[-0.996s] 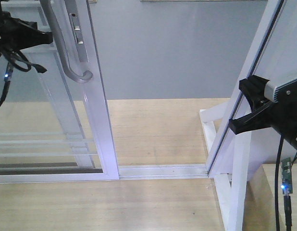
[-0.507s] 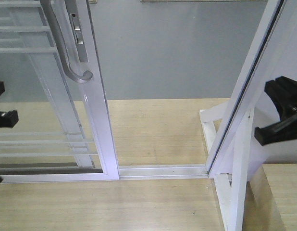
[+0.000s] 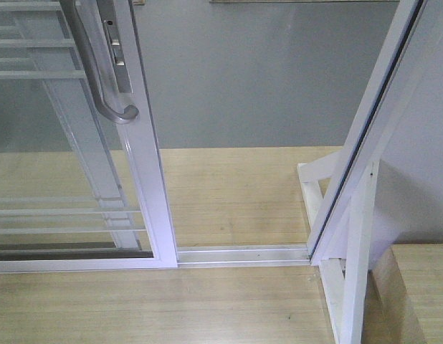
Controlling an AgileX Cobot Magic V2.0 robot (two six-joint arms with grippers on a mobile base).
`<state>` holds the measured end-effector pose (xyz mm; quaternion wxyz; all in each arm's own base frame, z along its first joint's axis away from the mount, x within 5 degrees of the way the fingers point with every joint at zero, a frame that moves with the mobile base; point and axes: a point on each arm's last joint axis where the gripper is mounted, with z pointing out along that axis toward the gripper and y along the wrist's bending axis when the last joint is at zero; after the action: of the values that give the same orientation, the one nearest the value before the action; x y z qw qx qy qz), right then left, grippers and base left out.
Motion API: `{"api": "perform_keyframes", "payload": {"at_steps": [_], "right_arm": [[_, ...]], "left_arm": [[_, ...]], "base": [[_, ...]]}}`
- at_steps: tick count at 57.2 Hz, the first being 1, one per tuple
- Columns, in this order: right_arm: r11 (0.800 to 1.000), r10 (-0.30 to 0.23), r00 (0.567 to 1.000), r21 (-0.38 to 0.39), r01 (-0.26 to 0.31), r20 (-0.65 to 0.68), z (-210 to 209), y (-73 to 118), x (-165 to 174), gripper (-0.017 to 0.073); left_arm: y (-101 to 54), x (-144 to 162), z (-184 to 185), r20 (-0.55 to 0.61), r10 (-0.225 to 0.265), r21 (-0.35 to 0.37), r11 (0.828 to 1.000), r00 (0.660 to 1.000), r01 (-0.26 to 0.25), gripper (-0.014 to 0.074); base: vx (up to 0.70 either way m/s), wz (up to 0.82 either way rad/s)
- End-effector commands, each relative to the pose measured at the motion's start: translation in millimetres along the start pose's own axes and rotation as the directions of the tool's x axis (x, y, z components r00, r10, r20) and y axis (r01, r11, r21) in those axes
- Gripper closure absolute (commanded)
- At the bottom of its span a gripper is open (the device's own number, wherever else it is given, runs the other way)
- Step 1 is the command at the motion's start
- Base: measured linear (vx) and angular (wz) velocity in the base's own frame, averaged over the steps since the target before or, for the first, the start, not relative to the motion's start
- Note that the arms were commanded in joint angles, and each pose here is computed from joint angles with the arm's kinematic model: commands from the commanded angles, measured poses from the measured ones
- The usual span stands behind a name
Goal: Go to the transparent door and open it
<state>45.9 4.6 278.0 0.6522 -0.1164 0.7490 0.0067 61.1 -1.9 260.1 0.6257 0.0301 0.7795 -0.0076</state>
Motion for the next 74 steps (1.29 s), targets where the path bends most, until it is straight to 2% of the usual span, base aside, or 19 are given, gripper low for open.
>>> {"api": "perform_keyframes", "payload": {"at_steps": [1,7,42,44,51,56,63,66,74], "right_arm": [[1.0,-0.003,0.992,0.006,0.002,0.126,-2.3,-1.1,-16.3,0.0566],[1.0,-0.003,0.991,0.006,0.002,0.135,-2.4,-1.2,-17.1,0.0565],[1.0,-0.003,0.991,0.006,0.002,0.133,-2.4,-1.1,-16.9,0.0565],[1.0,-0.003,0.991,0.006,0.002,0.133,-2.4,-1.1,-16.9,0.0565],[1.0,-0.003,0.991,0.006,0.002,0.132,-2.2,-1.1,-16.9,0.0565],[1.0,-0.003,0.991,0.006,0.002,0.132,-2.2,-1.1,-16.9,0.0565],[1.0,-0.003,0.992,0.006,0.002,0.129,-2.2,-1.1,-16.7,0.0565],[1.0,-0.003,0.992,0.006,0.002,0.128,-2.2,-1.1,-16.6,0.0565],[1.0,-0.004,0.992,0.006,0.003,0.124,-2.2,-1.2,-16.2,0.0565]], "left_arm": [[-2.8,-15.4,-3.0,0.088,-0.044,0.036,0.998,0.995,0.041,0.0599],[-3.6,-15.5,-3.0,0.087,-0.07,0.047,0.997,0.994,0.066,0.0599],[-3.5,-15.1,-3.1,0.085,-0.068,0.046,0.997,0.994,0.064,0.0599],[-3.2,-15.0,-5.3,0.093,-0.056,0.043,0.998,0.994,0.052,0.0599],[-2.8,7.8,-6.6,0.063,-0.034,0.033,0.999,0.997,0.032,0.0599],[-3.6,41.2,-1.2,0.038,-0.033,0.032,0.999,0.999,0.032,0.0599],[-5.1,77.0,11.5,0.089,-0.04,0.037,0.999,0.995,0.037,0.0599],[-5.0,77.4,11.7,0.099,-0.035,0.036,0.999,0.994,0.032,0.0599],[-4.4,69.6,10.3,0.174,0.045,0.018,0.999,0.984,-0.049,0.0599]], "base": [[0.0,0.0],[0.0,0.0],[0.0,0.0],[0.0,0.0],[0.0,0.0],[0.0,0.0],[0.0,0.0],[0.0,0.0],[0.0,0.0]]}}
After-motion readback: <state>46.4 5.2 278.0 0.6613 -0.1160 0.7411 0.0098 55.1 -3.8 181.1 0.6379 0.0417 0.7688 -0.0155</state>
